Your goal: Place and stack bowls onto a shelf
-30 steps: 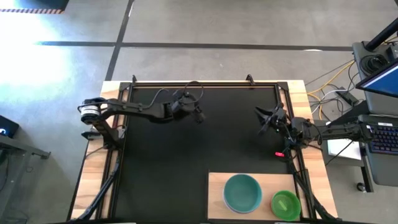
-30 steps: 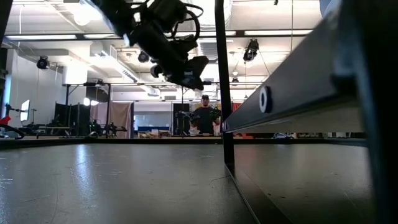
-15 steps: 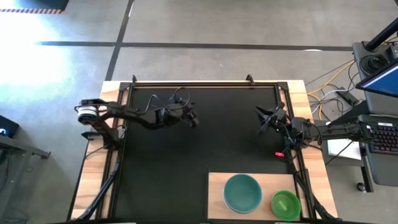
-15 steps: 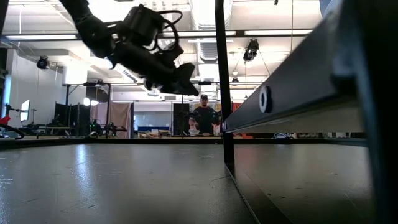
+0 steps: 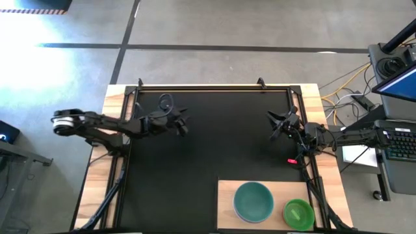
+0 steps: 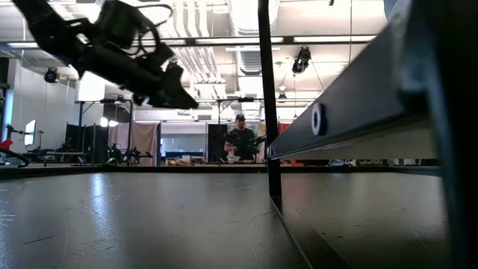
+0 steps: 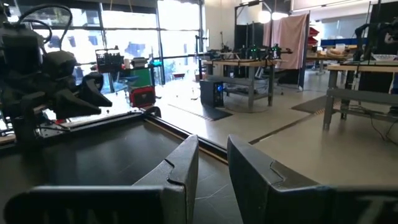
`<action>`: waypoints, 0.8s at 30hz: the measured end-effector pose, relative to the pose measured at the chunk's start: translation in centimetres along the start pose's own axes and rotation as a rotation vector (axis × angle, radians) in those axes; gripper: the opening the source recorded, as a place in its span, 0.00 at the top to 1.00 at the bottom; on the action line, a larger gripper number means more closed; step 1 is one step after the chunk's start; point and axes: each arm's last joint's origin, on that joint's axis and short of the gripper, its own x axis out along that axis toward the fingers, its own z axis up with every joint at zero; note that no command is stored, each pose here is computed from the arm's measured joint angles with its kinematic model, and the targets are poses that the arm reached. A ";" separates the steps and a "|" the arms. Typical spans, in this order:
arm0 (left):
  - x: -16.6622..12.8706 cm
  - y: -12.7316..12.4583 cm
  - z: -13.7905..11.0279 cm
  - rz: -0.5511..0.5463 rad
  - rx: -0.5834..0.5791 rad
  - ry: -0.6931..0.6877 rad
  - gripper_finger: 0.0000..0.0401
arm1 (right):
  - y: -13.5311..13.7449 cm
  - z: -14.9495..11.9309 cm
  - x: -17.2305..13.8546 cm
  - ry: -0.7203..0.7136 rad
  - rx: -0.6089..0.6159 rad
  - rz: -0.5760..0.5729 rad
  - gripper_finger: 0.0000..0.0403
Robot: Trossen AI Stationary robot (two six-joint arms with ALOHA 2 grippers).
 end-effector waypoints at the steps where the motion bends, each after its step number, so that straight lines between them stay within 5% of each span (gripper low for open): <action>1: -0.4 0.2 0.0 0.000 -0.001 -0.009 0.62 | 0.0 0.0 0.0 0.000 0.000 0.000 0.81; 24: -8.8 4.7 -1.8 -0.001 -0.096 -0.389 0.62 | 0.0 -0.1 0.0 0.006 -0.004 0.000 0.81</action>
